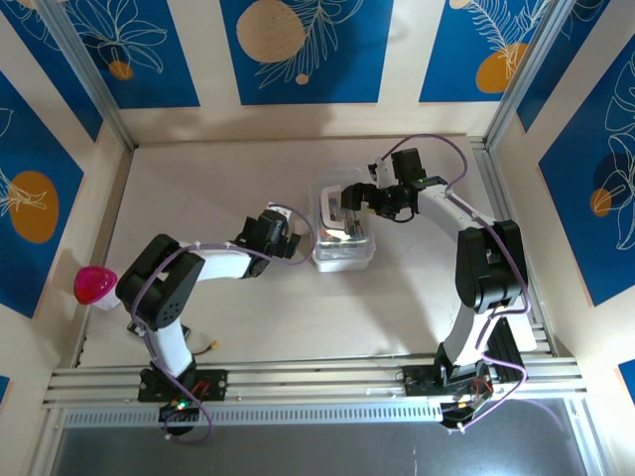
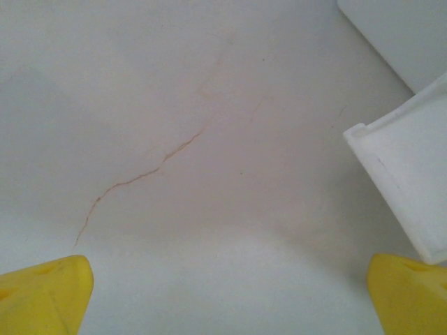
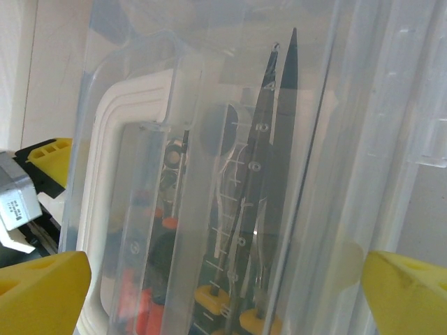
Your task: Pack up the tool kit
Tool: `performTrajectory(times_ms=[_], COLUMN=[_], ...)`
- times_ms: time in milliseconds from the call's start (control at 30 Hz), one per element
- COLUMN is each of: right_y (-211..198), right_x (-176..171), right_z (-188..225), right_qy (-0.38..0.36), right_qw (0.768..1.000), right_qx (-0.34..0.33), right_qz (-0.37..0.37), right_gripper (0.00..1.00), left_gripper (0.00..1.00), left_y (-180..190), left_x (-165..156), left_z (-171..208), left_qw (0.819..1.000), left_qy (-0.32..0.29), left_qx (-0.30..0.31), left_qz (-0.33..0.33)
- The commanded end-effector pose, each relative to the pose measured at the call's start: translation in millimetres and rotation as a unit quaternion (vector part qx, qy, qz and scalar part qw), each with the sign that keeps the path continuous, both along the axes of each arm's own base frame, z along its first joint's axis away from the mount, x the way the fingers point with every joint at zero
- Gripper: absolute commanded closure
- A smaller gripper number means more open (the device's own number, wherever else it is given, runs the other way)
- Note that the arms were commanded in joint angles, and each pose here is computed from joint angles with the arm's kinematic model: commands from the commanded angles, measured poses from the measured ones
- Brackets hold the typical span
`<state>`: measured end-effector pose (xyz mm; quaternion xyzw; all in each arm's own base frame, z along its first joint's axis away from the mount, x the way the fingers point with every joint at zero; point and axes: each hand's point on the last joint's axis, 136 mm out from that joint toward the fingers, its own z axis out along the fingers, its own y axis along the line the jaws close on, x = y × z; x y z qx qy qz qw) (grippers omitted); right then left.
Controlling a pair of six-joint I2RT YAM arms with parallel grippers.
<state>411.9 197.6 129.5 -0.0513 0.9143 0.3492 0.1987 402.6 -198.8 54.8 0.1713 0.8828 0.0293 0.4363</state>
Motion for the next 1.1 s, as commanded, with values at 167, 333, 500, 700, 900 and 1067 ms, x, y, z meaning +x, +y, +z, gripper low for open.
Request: performTrajectory(times_ms=[167, 333, 500, 700, 900, 1067], right_y=[18, 18, 18, 18, 19, 19], right_x=[-34, -34, -35, -36, -36, -37], right_z=[-23, -24, -25, -25, -26, -26], right_qy=[0.068, 0.069, 0.070, 0.071, 0.073, 0.072], right_qw=[0.997, 0.997, 0.996, 0.996, 0.996, 0.996], right_qx=[0.021, 0.022, 0.022, 0.024, 0.025, 0.026], right_qz=[0.041, 0.042, 0.042, 0.043, 0.045, 0.046], right_gripper=[0.01, 0.01, 0.01, 0.01, 0.01, 0.01], left_gripper=[0.00, 0.00, 0.00, 0.00, 0.00, 0.00], left_y=[-7, -13, -19, -21, -23, -25], left_x=[4, 4, 5, 6, 7, 8], left_z=[31, 34, 37, 43, 49, 55], left_qw=[0.998, 0.997, 0.996, 0.996, 0.995, 0.994], left_qy=[-0.039, -0.043, -0.044, -0.048, -0.055, -0.062], left_qx=[-0.041, -0.054, -0.068, -0.073, -0.078, -0.080], left_qz=[-0.012, -0.026, -0.034, -0.037, -0.042, -0.046])
